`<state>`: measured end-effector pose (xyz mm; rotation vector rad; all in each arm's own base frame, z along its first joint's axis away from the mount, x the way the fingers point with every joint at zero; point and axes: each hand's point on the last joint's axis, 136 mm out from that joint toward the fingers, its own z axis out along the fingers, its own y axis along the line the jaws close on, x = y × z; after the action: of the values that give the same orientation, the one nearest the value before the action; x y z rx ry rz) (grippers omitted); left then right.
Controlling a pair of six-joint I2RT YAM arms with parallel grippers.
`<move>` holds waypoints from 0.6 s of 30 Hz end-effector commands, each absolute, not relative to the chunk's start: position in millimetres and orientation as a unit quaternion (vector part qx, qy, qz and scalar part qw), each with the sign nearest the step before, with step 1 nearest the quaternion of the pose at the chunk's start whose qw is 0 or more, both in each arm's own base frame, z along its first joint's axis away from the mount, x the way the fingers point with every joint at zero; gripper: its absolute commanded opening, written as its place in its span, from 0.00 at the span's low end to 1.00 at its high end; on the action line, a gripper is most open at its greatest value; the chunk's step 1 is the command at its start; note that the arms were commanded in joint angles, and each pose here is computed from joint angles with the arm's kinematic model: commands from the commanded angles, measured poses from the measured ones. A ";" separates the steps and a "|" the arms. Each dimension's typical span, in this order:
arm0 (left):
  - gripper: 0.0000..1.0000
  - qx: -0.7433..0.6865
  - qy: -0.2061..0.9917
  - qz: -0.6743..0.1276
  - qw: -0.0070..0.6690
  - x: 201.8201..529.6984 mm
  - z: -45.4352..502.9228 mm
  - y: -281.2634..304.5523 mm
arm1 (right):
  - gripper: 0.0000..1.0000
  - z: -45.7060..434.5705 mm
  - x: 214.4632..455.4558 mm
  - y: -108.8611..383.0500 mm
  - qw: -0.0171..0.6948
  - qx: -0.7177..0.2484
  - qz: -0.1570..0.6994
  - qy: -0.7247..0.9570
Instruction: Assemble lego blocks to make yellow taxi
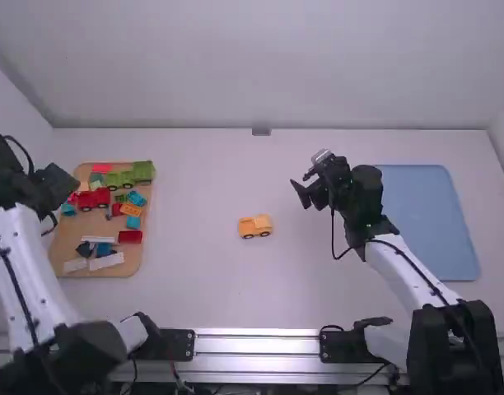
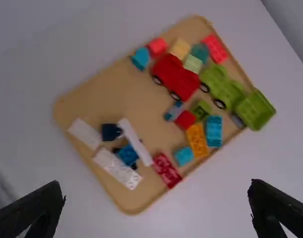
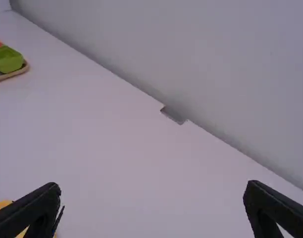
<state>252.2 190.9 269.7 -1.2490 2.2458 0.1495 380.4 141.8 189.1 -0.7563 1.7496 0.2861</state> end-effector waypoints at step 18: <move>0.99 -0.294 0.932 0.045 0.208 406.6 224.0 251.6 | 0.98 203.6 381.8 143.6 0.586 -0.282 0.153 0.744</move>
<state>409.4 236.1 218.5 -0.8803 2.5851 0.0754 383.9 142.5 199.5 -0.6663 1.7439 0.3442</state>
